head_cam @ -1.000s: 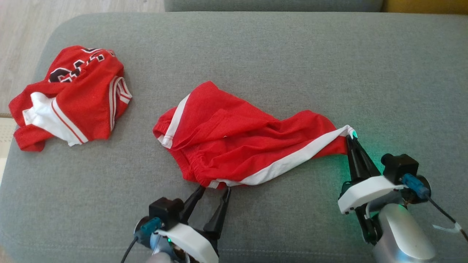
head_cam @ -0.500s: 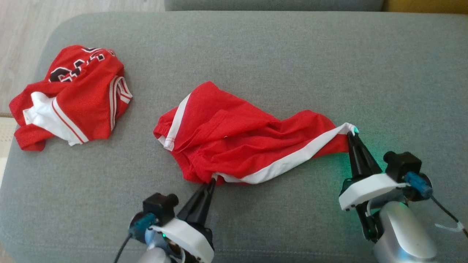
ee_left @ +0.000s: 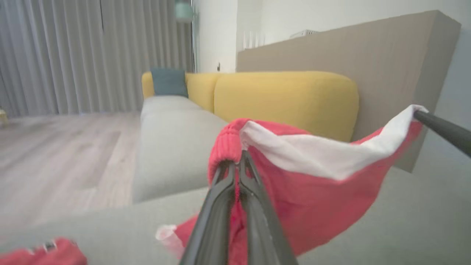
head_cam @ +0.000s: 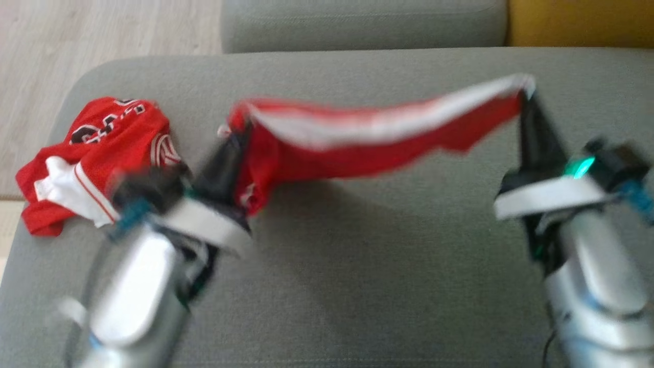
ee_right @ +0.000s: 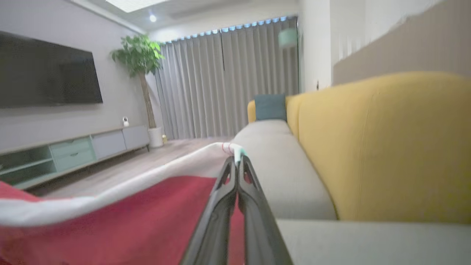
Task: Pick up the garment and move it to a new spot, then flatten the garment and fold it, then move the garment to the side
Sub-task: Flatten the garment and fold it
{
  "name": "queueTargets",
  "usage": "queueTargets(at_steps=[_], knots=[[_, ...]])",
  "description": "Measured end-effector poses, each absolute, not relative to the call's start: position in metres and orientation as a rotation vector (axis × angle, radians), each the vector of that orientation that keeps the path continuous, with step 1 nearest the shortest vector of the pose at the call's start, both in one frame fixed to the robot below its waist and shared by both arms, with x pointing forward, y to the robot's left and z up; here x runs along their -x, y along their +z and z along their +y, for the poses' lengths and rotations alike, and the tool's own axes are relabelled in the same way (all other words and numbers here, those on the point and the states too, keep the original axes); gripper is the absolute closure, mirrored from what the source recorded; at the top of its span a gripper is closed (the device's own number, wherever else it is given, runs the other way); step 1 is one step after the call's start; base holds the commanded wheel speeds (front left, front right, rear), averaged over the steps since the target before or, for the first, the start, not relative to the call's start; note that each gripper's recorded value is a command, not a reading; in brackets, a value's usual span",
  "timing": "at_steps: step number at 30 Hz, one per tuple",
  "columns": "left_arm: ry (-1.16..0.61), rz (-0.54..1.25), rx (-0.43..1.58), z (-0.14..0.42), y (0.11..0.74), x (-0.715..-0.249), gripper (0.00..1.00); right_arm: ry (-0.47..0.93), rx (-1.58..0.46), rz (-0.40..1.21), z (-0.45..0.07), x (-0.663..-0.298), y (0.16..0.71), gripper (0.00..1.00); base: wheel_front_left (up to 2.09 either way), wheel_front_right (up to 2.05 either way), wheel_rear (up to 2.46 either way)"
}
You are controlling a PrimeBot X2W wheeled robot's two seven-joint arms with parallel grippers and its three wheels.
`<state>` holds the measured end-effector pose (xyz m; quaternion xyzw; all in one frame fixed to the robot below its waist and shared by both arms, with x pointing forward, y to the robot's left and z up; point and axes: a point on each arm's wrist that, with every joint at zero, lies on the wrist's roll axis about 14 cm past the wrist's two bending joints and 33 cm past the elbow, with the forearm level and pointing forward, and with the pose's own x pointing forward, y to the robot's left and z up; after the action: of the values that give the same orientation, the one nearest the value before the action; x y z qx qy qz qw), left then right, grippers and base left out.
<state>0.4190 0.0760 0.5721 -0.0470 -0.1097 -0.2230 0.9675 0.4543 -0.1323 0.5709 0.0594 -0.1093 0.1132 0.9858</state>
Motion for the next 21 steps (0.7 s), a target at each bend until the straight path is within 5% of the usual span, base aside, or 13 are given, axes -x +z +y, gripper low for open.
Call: queueTargets(at_steps=[9,21], knots=[[-0.554,-0.429,0.001,0.068,0.687,-0.469,1.0,0.225,0.003,-0.556,-0.165,-0.468,0.706,1.0,0.0,0.0,0.0],[-0.608,-0.322,-0.077,0.043,0.678,-0.563,1.0,0.24,0.153,-0.549,-0.161,-0.562,0.731,1.0,0.0,0.0,0.0]])
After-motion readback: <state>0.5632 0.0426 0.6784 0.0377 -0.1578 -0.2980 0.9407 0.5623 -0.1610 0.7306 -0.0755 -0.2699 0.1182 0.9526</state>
